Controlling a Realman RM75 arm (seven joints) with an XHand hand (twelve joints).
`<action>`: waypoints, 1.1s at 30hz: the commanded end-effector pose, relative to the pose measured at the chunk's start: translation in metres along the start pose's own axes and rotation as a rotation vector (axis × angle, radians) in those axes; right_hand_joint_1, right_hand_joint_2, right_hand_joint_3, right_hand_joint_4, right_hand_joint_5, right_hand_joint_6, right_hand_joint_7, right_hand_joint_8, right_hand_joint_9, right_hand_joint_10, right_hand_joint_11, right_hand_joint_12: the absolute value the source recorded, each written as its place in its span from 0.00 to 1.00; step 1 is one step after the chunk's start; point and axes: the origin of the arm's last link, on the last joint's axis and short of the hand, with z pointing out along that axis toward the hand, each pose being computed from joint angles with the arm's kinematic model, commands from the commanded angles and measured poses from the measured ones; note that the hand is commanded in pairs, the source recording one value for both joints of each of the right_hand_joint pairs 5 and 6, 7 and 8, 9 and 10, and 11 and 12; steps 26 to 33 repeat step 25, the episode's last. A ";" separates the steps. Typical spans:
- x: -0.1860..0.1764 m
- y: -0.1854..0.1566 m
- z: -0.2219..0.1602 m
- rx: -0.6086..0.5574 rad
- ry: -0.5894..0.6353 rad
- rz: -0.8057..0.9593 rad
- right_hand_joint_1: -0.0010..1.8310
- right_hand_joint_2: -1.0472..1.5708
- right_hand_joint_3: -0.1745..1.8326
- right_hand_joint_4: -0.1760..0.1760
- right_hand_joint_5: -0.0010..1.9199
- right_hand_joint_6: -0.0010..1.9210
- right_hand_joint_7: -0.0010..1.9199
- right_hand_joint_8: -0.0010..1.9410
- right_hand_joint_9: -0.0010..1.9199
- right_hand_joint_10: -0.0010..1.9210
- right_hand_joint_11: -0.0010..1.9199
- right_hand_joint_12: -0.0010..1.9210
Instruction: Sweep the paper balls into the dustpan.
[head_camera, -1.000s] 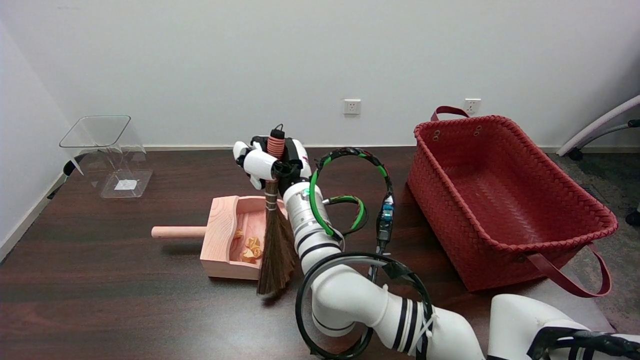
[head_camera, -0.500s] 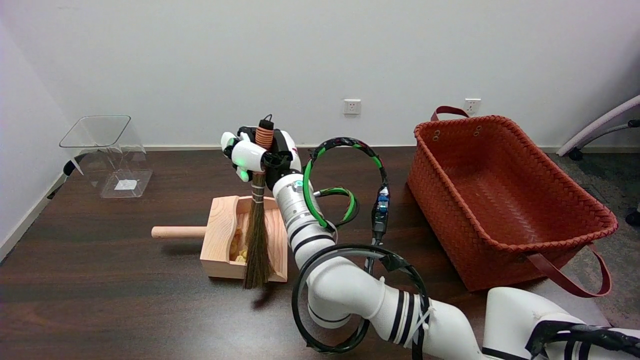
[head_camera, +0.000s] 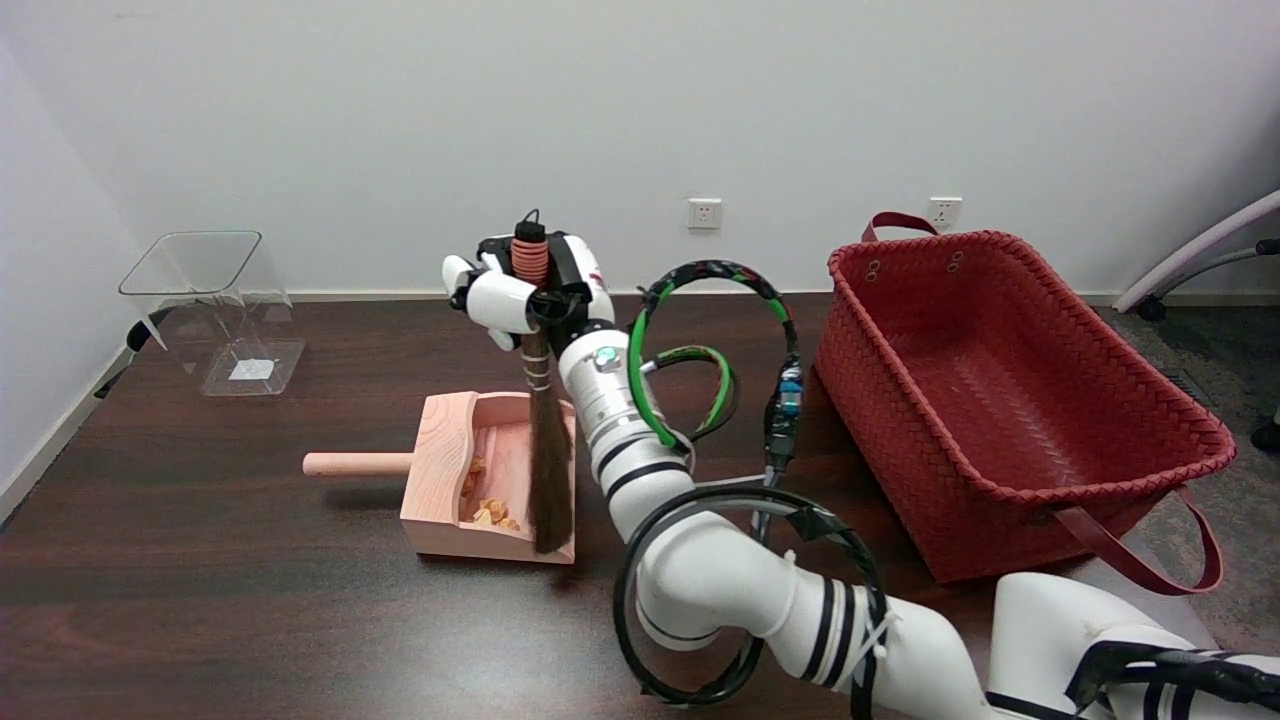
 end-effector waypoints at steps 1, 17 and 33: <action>0.051 -0.017 -0.004 0.051 0.052 -0.234 0.65 0.80 0.45 0.50 1.00 1.00 1.00 0.99 1.00 1.00 1.00 1.00; 0.106 -0.078 0.008 0.154 0.039 -0.321 0.67 0.79 0.43 0.50 1.00 1.00 1.00 0.99 1.00 1.00 1.00 1.00; 0.133 -0.117 0.015 0.228 0.048 -0.331 0.67 0.78 0.44 0.50 1.00 1.00 1.00 0.99 1.00 1.00 1.00 1.00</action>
